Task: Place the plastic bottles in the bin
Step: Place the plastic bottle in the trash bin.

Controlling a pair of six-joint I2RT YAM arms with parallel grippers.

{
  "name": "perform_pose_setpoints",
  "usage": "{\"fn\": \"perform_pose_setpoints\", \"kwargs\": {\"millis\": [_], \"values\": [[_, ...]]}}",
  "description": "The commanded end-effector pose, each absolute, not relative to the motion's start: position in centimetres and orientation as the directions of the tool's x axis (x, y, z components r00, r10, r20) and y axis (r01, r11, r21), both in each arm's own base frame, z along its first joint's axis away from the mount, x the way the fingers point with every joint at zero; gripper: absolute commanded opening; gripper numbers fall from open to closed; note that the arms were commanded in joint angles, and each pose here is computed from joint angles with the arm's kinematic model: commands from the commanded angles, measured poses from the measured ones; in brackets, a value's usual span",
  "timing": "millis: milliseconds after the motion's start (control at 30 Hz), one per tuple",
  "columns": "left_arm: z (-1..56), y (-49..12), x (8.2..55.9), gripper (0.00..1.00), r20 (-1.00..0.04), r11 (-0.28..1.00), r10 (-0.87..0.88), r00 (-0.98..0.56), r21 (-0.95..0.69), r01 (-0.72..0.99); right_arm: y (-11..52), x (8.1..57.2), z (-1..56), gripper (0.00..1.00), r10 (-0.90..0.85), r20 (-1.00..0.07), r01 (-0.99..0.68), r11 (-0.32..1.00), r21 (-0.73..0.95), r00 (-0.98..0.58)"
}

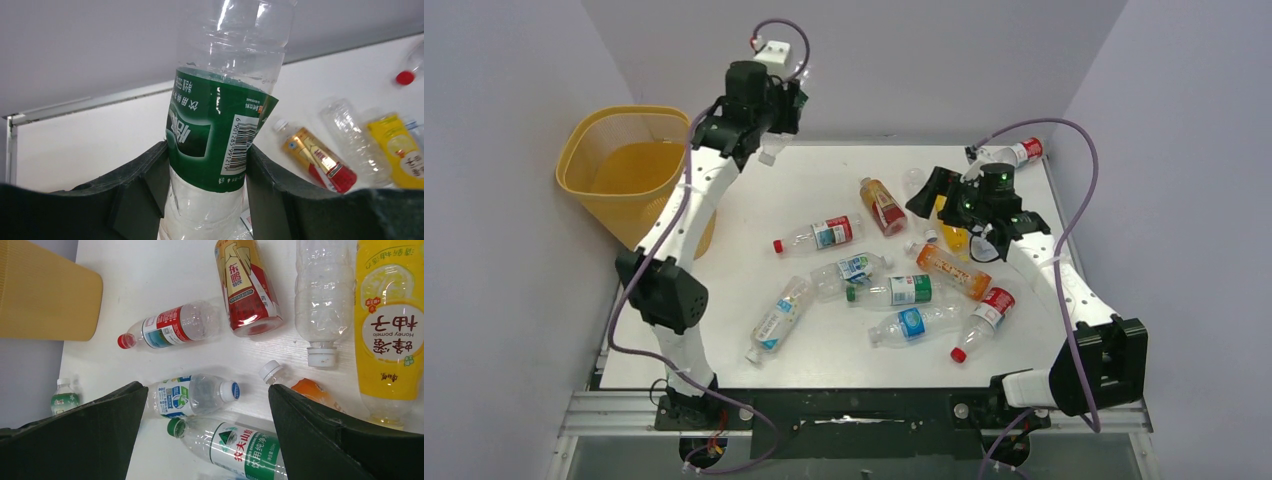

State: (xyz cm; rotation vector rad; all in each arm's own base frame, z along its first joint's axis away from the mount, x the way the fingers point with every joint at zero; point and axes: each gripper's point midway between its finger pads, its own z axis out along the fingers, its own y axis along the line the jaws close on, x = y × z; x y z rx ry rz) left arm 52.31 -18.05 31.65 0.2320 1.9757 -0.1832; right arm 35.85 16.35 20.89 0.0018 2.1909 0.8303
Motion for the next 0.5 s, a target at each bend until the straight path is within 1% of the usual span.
{"fn": "perform_pose_setpoints", "kwargs": {"millis": [0, 100, 233, 367, 467], "values": [[42.4, -14.5, 49.7, 0.41, -0.977, 0.975, -0.047, -0.207, -0.090, 0.202, 16.9, 35.5, 23.6, 0.98, 0.263, -0.722, -0.318, 0.765, 0.561, -0.640], [45.0, -10.1, 49.2, 0.40, -0.982, 0.984, -0.120, -0.145, -0.137, 0.117, 17.0, 35.3, 23.4, 0.98, 0.266, -0.720, -0.321, 0.759, 0.566, -0.641], [46.9, -3.1, 48.2, 0.40, -0.978, 0.980, -0.199, -0.066, -0.199, -0.010, 17.5, 35.2, 23.2, 0.98, 0.265, -0.709, -0.322, 0.750, 0.578, -0.654], [48.0, 4.6, 46.9, 0.39, -0.961, 0.951, -0.275, 0.011, -0.274, -0.141, 18.1, 34.8, 23.3, 0.98, 0.267, -0.710, -0.328, 0.745, 0.581, -0.651], [48.1, 8.1, 46.3, 0.39, -0.955, 0.934, -0.295, 0.038, -0.297, -0.199, 18.6, 34.7, 23.1, 0.98, 0.265, -0.707, -0.332, 0.739, 0.586, -0.656]]}}
